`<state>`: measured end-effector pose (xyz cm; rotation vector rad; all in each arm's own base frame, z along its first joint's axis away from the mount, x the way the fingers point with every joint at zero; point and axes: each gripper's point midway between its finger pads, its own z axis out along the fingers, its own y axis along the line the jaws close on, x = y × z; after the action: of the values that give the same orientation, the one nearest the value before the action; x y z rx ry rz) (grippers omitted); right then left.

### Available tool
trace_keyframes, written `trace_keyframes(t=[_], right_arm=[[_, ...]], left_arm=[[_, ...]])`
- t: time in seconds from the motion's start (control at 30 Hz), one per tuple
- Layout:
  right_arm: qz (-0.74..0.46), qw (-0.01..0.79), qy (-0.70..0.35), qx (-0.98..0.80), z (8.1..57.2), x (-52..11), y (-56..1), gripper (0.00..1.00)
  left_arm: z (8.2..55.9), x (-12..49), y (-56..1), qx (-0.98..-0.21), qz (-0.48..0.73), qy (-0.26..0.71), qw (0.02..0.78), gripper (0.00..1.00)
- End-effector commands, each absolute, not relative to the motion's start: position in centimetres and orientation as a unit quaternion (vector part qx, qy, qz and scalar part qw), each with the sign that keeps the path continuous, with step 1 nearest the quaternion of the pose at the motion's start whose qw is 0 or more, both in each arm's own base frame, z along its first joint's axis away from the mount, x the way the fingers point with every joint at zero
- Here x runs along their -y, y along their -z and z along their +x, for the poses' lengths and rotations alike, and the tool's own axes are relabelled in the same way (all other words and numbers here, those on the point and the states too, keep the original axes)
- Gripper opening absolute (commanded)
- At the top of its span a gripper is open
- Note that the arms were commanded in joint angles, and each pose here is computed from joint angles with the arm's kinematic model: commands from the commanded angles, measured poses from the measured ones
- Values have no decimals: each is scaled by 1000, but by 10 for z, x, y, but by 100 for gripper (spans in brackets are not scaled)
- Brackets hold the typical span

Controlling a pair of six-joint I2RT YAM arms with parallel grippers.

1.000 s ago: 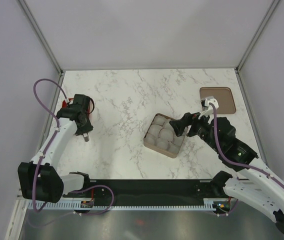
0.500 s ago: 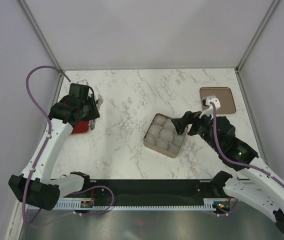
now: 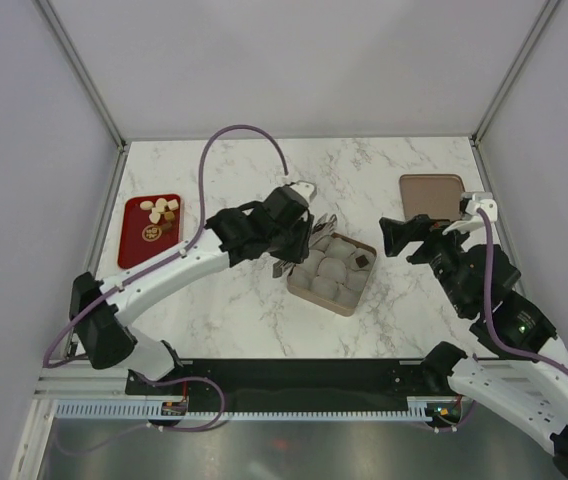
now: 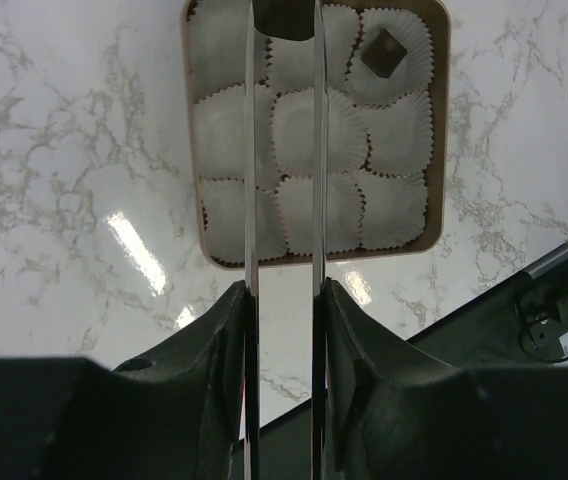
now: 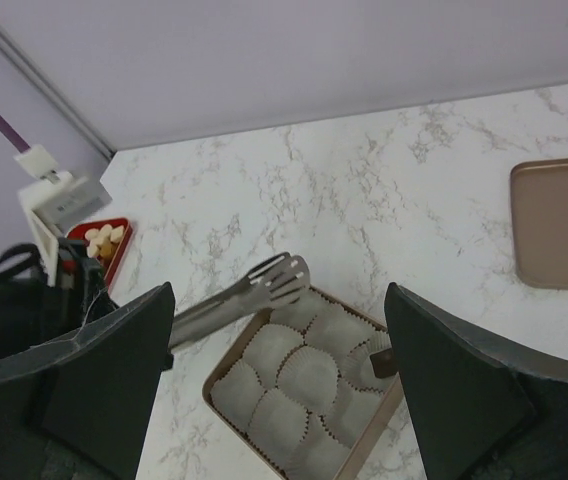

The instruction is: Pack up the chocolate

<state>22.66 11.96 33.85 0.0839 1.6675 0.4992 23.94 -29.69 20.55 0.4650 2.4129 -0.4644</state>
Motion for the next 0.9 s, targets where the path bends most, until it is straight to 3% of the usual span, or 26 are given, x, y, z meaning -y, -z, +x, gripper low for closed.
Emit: trace_keyframes(t=[0.0, 0.43, 0.87], right_arm=[[61, 669, -197, -714, 226, -100, -361, 95], [71, 674, -182, -712, 222, -89, -356, 95], [73, 677, -172, -712, 221, -84, -354, 95]], left_arm=[[255, 337, -225, -892, 182, 196, 364, 34], [248, 365, -181, -908, 197, 170, 327, 36], [238, 357, -166, -917, 197, 157, 310, 45]])
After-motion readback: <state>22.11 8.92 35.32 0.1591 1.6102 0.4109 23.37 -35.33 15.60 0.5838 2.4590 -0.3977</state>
